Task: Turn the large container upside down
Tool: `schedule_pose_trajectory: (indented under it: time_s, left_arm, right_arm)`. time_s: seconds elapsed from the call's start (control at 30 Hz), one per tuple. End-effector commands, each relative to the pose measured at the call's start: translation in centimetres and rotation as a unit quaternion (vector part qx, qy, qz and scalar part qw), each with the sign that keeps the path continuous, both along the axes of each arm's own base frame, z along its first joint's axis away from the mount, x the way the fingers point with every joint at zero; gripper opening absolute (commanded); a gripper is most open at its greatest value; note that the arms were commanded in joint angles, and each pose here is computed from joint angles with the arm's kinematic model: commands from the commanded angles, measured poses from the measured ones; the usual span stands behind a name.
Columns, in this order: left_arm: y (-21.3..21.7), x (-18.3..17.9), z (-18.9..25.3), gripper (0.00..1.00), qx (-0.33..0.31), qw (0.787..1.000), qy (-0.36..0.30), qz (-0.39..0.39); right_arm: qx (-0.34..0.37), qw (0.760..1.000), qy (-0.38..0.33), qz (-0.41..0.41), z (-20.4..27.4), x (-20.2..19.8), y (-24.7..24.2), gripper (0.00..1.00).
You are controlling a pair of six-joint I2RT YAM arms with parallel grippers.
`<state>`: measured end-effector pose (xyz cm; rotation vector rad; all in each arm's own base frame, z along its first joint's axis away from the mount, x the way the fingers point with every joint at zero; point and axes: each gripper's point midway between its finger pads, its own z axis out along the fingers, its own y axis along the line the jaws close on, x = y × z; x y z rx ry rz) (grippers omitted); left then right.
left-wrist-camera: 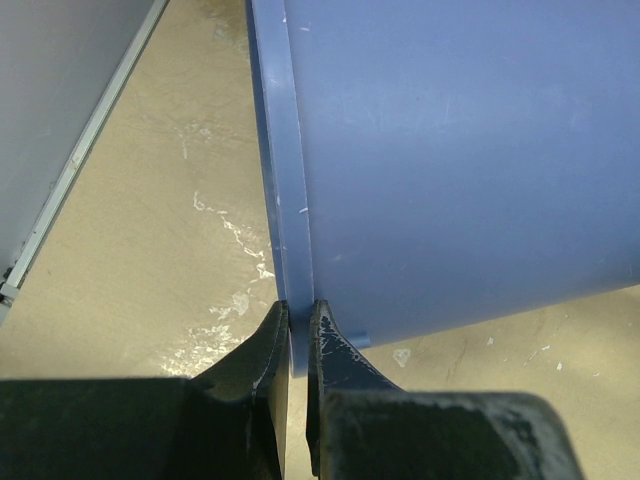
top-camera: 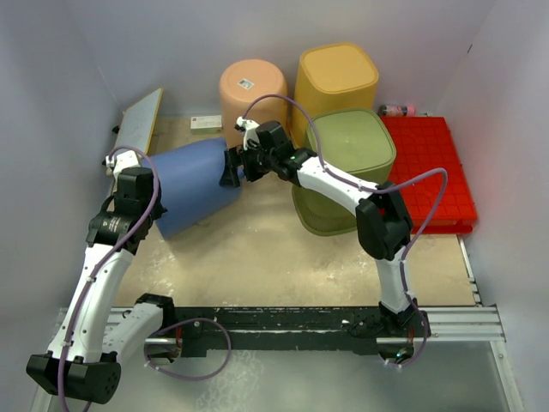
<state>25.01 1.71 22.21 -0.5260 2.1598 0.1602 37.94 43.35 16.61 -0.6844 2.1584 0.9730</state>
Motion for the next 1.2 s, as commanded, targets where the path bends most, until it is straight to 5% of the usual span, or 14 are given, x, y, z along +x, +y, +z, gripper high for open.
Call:
schedule_pose_trajectory:
  time_s: [0.0,0.27,0.43,0.83,1.0,1.17]
  left_arm:
    - [-0.7,0.7,1.7,0.00,-0.013,0.999,-0.030,-0.018]
    - [-2.0,1.4,0.9,0.00,-0.045,0.998,-0.031,-0.036]
    - [-5.1,2.7,0.4,0.00,-0.123,0.988,-0.057,-0.071]
    - [-7.7,4.4,0.5,0.00,-0.201,0.971,-0.099,-0.089]
    - [-7.9,4.5,0.0,0.00,-0.211,0.969,-0.101,-0.085]
    - [-6.3,3.6,0.4,0.00,-0.173,0.978,-0.094,-0.064]
  right_arm:
    - [0.055,0.997,-0.026,0.037,3.6,-1.2,1.2,1.00]
    - [0.134,0.987,-0.030,0.084,10.0,-4.8,0.9,1.00]
    - [0.166,0.980,-0.027,0.104,13.0,-7.7,0.5,1.00]
    - [0.190,0.973,-0.037,0.123,16.2,-10.4,0.1,1.00]
    - [0.179,0.975,-0.042,0.122,16.1,-10.9,0.1,1.00]
    - [0.095,0.992,-0.064,0.051,13.6,-8.2,-1.5,1.00]
